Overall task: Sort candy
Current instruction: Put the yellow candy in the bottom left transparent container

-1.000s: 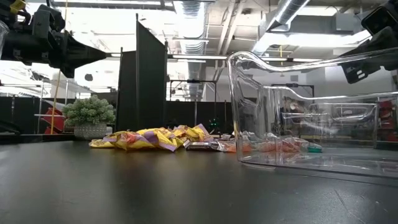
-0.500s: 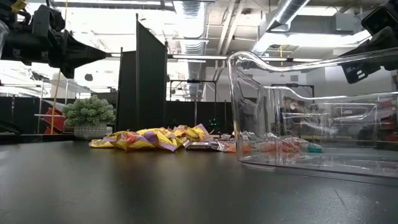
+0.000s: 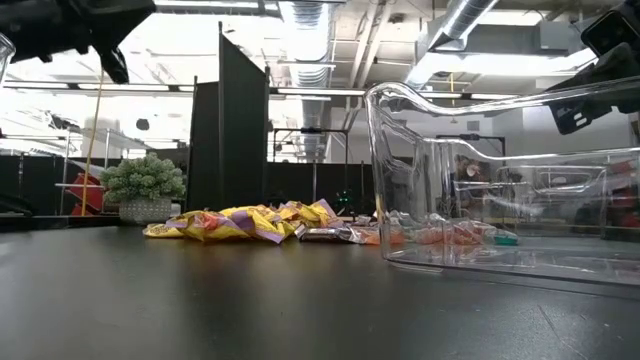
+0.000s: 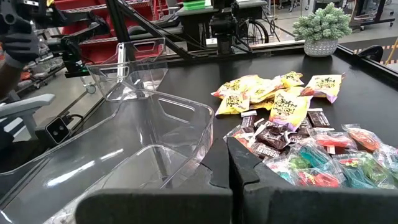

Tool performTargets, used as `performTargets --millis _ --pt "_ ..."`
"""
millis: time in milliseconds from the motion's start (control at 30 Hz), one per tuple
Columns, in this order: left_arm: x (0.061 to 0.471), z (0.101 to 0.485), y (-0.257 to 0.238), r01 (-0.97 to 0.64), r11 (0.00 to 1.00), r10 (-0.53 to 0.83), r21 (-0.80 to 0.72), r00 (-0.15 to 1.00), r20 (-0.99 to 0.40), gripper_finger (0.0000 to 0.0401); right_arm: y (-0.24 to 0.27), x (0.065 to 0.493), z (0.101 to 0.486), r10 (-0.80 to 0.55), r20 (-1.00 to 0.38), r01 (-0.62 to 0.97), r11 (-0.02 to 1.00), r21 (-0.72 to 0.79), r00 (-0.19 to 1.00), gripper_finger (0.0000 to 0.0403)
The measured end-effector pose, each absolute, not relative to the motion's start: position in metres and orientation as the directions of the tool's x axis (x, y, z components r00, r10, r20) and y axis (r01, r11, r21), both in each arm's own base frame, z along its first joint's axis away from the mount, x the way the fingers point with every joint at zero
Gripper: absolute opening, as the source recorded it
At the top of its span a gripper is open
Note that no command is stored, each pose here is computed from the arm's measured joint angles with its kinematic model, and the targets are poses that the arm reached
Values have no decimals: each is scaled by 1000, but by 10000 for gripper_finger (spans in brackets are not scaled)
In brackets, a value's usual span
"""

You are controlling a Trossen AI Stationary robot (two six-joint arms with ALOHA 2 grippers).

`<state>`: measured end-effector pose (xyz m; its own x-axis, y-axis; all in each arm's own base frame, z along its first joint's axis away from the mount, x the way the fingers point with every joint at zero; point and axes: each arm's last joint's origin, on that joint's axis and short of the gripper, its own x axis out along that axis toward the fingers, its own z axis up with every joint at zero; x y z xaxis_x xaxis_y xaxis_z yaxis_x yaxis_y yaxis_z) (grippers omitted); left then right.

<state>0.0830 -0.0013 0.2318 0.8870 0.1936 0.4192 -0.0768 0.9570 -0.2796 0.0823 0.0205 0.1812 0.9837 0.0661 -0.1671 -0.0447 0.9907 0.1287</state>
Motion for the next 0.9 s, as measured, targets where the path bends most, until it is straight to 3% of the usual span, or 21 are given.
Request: performTargets --millis 367,467,600,767,900 --pt "114 255 -1 -245 944 296 -220 925 240 18 21 82 181 66 -165 -45 991 127 984 0" --pt "130 268 0 -284 941 311 -183 939 144 40 20 82 183 66 -153 -69 998 -16 986 0" --pt "154 278 2 -347 932 339 -102 937 -87 67 20 82 183 65 -160 -87 987 -133 985 0" --pt "181 272 13 -413 910 390 38 820 -418 89 20 82 185 66 -135 -91 979 -183 989 0" --pt "195 254 24 -430 899 379 81 674 -634 103 21 83 206 75 70 -66 990 -129 995 0"
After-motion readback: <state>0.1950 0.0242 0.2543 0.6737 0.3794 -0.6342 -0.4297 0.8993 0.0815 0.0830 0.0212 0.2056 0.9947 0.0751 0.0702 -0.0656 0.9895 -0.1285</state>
